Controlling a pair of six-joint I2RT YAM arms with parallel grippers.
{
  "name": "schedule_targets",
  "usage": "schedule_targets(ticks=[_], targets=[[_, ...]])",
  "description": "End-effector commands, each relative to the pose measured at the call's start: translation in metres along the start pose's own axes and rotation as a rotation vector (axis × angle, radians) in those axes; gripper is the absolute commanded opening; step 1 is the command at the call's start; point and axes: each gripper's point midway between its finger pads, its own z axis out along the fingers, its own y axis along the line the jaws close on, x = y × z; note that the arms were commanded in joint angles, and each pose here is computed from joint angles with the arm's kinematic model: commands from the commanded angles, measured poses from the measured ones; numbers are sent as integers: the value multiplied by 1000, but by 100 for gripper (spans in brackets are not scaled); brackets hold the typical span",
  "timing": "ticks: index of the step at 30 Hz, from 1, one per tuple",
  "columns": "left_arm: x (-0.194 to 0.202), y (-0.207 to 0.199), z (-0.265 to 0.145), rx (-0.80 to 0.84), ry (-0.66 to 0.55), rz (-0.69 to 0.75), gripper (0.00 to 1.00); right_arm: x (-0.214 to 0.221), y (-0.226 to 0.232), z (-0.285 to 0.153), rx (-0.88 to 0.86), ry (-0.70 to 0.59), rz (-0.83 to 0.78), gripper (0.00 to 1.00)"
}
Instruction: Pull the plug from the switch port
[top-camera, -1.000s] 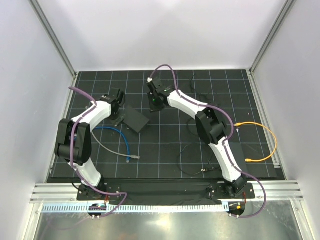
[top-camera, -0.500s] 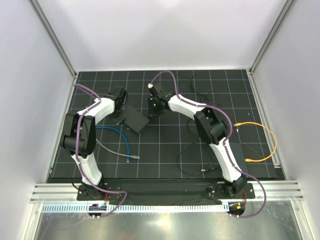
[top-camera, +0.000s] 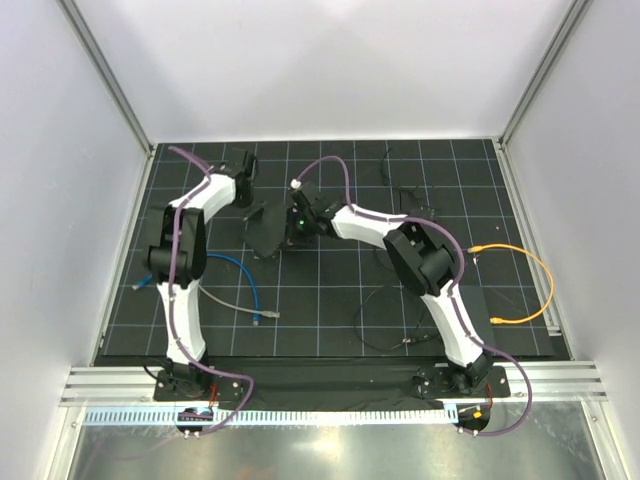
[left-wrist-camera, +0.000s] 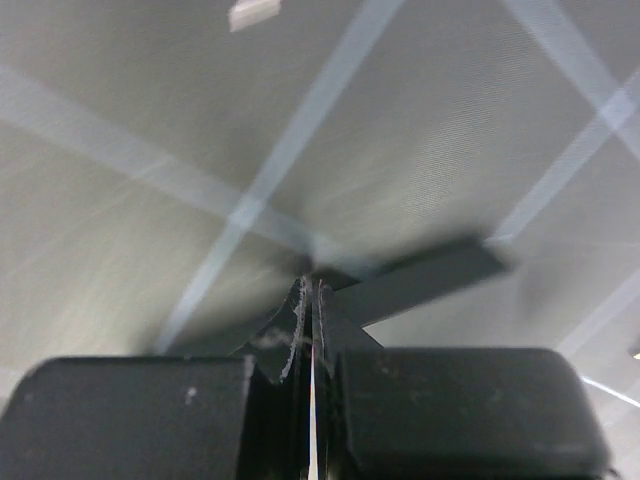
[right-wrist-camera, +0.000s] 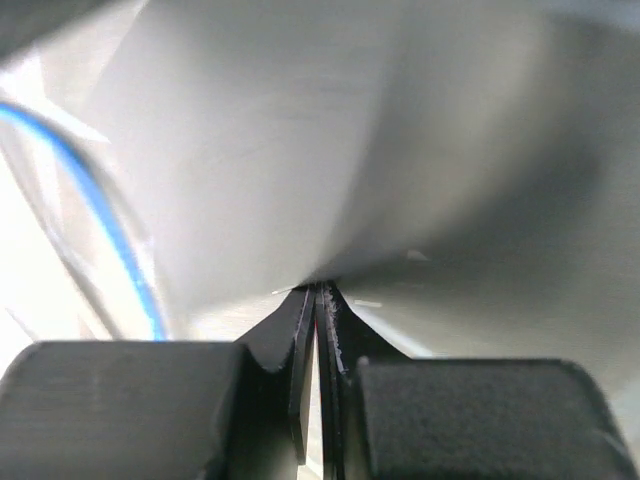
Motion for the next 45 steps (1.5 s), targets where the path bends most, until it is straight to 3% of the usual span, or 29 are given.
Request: schedule_targets(ticks=[1, 6, 9, 12, 13, 16, 17, 21, 24, 28, 33, 37, 41, 45], targets=[[-5, -64, -20, 224, 55, 109, 0, -17, 88, -17, -254, -103, 22, 11], [-70, -38, -71, 104, -123, 49, 3, -27, 64, -40, -108, -171, -30, 11], [-79, -38, -103, 140, -166, 47, 7, -26, 50, -70, -16, -185, -74, 12], [-57, -51, -127, 286, -104, 69, 8, -25, 22, -109, 129, -215, -89, 15], [-38, -57, -124, 362, -47, 85, 9, -15, 2, -120, 208, -197, -84, 16], [-12, -69, -148, 507, -24, 116, 12, -3, -21, -159, 285, -188, -80, 18], [7, -67, -143, 550, 12, 126, 13, -7, -23, -182, 306, -234, -76, 19], [57, -78, -160, 640, 58, 199, 16, 10, -60, -231, 427, -262, -21, 41], [100, -90, -175, 708, 98, 276, 19, 33, -99, -255, 498, -219, 87, 50], [153, -112, -195, 837, 179, 367, 33, 55, -127, -302, 529, -280, 251, 54], [228, -130, -206, 914, 311, 508, 40, 84, -154, -336, 630, -297, 347, 61], [278, -139, -216, 962, 387, 616, 41, 111, -173, -364, 733, -296, 457, 76], [314, -158, -235, 1069, 435, 696, 41, 122, -195, -406, 858, -397, 537, 98], [345, -176, -249, 1128, 479, 752, 41, 136, -205, -418, 883, -377, 593, 100]])
